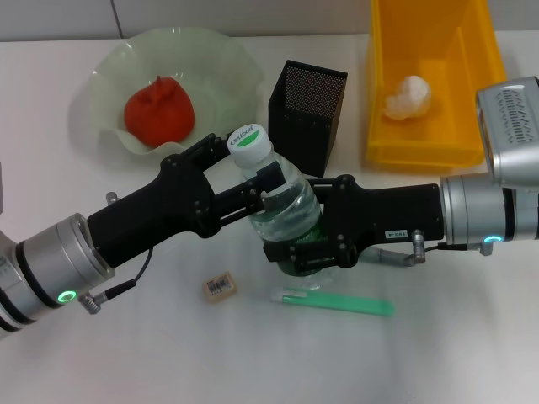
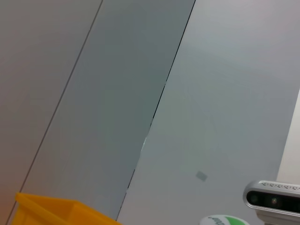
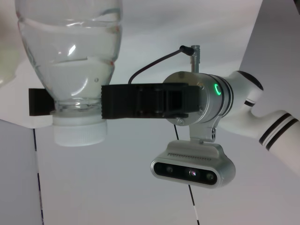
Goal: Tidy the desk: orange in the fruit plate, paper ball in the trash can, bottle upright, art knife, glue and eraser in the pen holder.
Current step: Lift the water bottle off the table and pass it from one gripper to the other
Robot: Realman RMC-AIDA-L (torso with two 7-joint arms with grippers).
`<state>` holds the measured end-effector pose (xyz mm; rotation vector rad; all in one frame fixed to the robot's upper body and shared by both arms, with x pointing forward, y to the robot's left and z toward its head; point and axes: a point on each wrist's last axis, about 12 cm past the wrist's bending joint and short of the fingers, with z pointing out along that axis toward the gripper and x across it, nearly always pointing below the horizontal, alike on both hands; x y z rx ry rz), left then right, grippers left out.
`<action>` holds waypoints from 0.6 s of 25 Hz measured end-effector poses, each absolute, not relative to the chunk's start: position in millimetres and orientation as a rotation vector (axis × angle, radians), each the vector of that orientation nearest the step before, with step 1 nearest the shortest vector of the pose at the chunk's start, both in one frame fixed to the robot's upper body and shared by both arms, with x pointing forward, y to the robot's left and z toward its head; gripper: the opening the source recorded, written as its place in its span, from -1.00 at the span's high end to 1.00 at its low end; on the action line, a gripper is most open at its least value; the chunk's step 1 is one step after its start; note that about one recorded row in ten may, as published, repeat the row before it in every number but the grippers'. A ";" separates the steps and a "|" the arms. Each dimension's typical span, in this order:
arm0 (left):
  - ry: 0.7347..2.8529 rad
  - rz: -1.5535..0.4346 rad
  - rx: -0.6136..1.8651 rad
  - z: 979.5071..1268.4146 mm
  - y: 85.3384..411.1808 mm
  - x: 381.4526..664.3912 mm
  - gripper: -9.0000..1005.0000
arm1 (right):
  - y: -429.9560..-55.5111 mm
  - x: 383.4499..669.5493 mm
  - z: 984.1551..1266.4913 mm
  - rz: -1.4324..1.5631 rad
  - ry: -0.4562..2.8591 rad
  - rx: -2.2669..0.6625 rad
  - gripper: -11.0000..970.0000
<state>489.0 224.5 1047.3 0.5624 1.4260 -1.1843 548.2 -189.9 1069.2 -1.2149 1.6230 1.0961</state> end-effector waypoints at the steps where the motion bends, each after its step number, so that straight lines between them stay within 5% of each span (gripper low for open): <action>1: 1.426 -1.184 0.562 1047.3 224.5 489.0 -0.35 | -189.9 548.2 1069.2 1.096 1.623 -1.215 -0.58; 15: 1.424 -1.193 0.562 1048.0 222.2 490.0 -0.34 | -189.3 548.6 1069.2 1.090 1.616 -1.221 -0.58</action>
